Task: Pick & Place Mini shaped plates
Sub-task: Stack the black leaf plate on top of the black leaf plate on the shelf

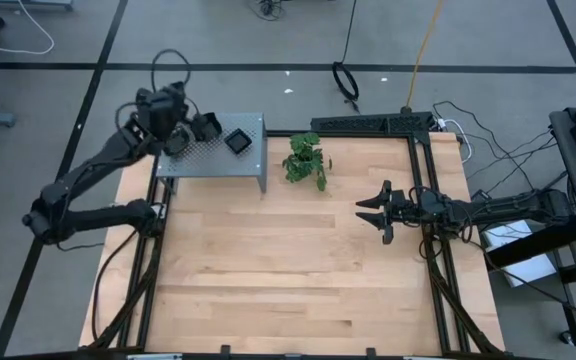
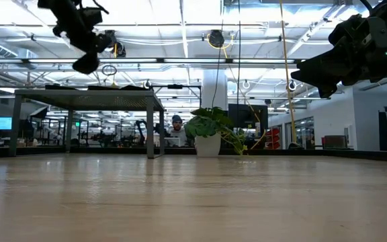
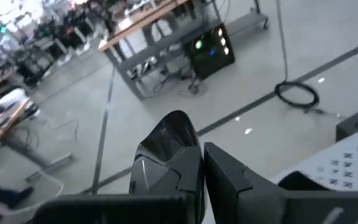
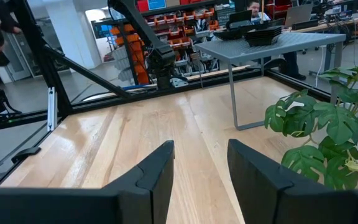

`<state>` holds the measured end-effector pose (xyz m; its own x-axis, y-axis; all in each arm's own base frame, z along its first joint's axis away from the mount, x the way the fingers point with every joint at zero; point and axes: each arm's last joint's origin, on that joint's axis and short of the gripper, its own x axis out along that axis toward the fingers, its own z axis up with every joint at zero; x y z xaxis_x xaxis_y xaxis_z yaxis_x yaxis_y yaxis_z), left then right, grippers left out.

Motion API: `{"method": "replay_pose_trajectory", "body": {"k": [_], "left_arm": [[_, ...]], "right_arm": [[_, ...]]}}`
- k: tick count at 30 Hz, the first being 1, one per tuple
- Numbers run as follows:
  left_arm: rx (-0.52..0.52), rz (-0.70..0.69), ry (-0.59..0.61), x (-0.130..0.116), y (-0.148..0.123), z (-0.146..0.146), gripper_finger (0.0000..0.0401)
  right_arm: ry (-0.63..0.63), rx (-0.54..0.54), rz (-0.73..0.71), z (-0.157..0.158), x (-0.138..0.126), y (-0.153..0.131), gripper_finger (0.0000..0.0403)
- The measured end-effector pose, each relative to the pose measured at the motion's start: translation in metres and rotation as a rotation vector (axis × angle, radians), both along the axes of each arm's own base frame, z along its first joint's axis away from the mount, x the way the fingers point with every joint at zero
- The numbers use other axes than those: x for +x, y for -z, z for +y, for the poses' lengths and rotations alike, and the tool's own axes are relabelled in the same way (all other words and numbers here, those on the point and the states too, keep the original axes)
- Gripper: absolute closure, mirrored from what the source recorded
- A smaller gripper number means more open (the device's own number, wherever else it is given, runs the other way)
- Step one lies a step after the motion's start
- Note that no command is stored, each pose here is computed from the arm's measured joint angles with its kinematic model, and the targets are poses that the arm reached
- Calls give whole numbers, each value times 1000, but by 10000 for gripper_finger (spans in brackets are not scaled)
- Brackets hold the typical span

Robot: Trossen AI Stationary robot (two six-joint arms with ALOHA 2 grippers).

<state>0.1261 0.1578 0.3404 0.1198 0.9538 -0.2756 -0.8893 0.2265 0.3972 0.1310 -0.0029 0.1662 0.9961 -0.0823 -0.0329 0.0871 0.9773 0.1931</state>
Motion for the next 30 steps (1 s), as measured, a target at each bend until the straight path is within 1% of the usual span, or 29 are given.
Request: {"method": "replay_pose_trajectory", "body": {"k": [3, 5, 7, 10, 11, 13, 15, 18, 21, 25, 27, 30], "left_arm": [[-65, 11, -41, -6, -19, 2, 375], [-148, 34, -63, -8, -26, 0, 375], [-261, 65, -85, -8, -25, -3, 375], [-439, 83, -64, -7, -18, -13, 375], [-488, 91, -51, -6, -15, -17, 375], [-555, 125, -49, -7, -10, -24, 375], [-572, 144, -63, -6, -8, -31, 375], [-550, 157, -72, -4, -9, -36, 383], [-528, 202, -45, -1, -9, -39, 396], [-523, 259, 6, 2, -8, -41, 387], [-526, 288, 28, 4, -6, -43, 387], [-549, 338, 52, 4, 0, -45, 396]], "right_arm": [[0, 0, 0, 0, 0, 0, 261], [0, 0, 0, 0, 0, 0, 261], [0, 0, 0, 0, 0, 0, 261], [0, 0, 0, 0, 0, 0, 261], [0, 0, 0, 0, 0, 0, 261], [0, 0, 0, 0, 0, 0, 261], [0, 0, 0, 0, 0, 0, 261], [0, 0, 0, 0, 0, 0, 261], [0, 0, 0, 0, 0, 0, 261], [0, 0, 0, 0, 0, 0, 261], [0, 0, 0, 0, 0, 0, 261], [0, 0, 0, 0, 0, 0, 261]]}}
